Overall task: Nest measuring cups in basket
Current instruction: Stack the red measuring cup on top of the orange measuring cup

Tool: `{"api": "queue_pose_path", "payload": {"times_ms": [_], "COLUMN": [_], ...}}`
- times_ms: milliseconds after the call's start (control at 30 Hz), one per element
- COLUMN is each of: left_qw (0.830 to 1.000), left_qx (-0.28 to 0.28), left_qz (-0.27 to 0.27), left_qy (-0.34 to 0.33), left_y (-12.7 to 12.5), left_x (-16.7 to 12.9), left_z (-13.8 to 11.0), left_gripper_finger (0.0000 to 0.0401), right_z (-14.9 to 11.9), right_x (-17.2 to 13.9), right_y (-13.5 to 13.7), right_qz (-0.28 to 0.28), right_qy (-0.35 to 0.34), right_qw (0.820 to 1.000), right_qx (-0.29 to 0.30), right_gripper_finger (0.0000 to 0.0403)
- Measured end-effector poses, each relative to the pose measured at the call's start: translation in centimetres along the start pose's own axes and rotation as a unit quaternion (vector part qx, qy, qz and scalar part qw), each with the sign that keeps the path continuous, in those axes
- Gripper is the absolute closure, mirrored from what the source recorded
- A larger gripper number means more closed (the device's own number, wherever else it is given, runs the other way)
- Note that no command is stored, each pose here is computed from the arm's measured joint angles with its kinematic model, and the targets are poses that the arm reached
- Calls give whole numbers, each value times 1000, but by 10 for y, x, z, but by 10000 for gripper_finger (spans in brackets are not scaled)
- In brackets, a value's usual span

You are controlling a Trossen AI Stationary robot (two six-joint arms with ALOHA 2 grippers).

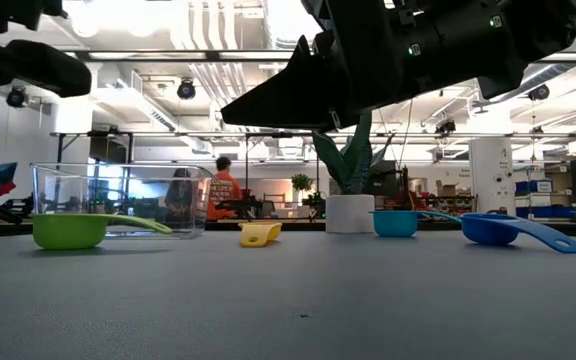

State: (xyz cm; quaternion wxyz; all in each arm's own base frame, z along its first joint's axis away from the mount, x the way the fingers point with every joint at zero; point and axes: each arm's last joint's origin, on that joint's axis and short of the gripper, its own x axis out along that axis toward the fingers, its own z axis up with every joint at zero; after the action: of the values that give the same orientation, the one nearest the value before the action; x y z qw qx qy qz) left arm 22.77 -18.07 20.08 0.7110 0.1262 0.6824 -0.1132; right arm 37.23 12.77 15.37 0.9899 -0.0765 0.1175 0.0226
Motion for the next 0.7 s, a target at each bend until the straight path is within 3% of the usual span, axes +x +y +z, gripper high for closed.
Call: {"api": "queue_pose_path", "payload": {"times_ms": [233,400,700], "left_qw": [999,999,995], "left_qx": [-24,-37,-103], "left_qz": [9,0,-7], "left_qy": [25,4,-7], "left_y": [-5,-31,-79], "left_x": [-33,-60,-41], "left_z": [0,-3,-31], "left_gripper_finger": [401,401,401], "right_z": [-1,3,17], "right_x": [0,2,20], "right_y": [0,-2,-6], "right_qz": [1,-2,33], "right_qy": [1,-2,-18], "right_qw": [1000,1000,999], "right_qx": [16,14,18], "right_gripper_finger": [394,394,394]}}
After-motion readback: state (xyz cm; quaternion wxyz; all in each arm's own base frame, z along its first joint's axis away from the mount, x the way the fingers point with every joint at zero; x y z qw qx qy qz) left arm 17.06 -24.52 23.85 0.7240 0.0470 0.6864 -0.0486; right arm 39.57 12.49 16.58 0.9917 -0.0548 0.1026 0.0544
